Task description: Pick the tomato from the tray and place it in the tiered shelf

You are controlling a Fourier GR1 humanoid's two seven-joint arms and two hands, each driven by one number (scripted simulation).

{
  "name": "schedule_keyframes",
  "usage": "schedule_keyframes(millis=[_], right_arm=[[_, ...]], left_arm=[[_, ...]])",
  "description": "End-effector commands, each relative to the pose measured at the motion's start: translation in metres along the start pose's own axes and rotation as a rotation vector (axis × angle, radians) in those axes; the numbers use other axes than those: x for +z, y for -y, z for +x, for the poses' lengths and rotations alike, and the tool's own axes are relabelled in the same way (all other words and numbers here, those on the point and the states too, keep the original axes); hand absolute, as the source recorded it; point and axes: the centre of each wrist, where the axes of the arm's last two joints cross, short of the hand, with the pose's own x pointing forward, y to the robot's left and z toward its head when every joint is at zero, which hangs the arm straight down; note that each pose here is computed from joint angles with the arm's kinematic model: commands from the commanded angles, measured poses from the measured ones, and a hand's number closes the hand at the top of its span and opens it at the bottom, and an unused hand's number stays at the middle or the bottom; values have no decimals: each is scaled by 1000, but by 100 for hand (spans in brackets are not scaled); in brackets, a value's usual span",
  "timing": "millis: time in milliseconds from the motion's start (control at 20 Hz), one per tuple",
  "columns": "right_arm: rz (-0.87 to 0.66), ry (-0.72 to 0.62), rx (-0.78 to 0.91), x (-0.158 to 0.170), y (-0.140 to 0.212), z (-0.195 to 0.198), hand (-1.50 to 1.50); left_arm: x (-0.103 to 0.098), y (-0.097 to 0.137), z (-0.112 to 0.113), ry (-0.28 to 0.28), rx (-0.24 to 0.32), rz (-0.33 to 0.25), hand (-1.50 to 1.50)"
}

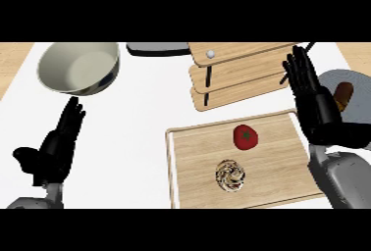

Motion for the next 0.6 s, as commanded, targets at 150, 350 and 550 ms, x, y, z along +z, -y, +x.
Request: schedule_keyframes(millis=[150, 350, 550], right_arm=[[-122, -32, 193, 16, 95, -5, 150], [-272, -432, 594, 72, 158, -38, 150], [-299, -422, 321, 79, 161, -48, -150]], left_arm=[[-1, -6, -35, -272, 25, 0, 0], [15, -13, -47, -402, 87, -20, 0], [-6, -16, -43, -462, 104, -79, 0]])
